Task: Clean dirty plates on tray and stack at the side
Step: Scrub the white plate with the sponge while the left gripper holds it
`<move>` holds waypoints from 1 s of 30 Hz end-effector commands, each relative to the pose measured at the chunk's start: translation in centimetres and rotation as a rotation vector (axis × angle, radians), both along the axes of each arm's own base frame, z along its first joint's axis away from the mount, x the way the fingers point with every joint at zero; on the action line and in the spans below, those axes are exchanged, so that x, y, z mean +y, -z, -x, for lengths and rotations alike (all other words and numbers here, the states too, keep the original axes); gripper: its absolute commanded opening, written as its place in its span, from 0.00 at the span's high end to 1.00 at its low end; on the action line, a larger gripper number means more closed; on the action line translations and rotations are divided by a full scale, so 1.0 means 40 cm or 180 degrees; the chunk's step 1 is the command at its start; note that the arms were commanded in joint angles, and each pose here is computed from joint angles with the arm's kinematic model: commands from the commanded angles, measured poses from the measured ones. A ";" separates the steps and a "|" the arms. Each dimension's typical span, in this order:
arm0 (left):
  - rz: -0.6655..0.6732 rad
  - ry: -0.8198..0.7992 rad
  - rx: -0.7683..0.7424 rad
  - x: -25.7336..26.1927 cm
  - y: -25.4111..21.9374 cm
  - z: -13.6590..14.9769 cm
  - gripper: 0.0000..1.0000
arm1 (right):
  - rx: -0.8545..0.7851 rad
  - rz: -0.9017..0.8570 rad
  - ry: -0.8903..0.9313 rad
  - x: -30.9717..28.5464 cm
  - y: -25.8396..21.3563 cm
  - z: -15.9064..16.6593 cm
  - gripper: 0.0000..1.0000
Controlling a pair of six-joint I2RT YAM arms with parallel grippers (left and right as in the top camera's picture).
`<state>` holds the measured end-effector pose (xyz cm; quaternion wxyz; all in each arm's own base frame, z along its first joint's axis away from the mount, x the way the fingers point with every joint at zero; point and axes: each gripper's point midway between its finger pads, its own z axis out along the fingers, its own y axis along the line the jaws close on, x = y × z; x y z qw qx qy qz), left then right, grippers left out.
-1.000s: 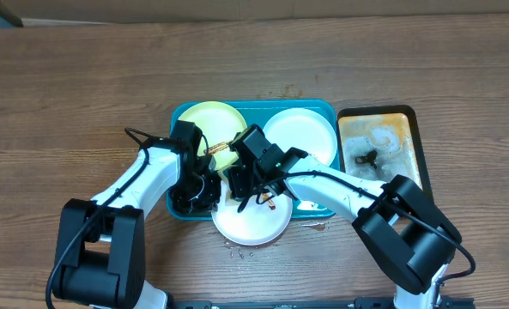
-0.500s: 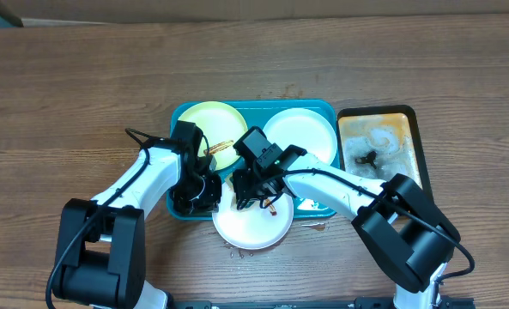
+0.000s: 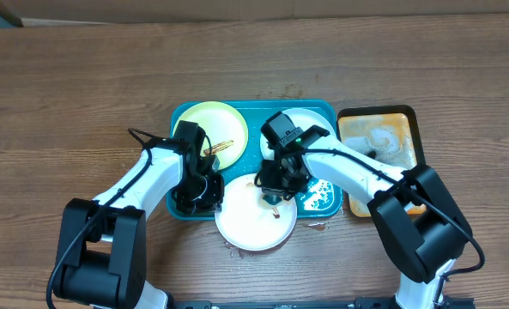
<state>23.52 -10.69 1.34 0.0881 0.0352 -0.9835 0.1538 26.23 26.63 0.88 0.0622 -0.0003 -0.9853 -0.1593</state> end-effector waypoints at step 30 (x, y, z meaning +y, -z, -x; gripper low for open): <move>-0.0187 -0.0065 0.0011 0.026 0.023 0.000 0.96 | -0.0683 -0.0180 -0.1280 0.051 -0.099 0.091 0.95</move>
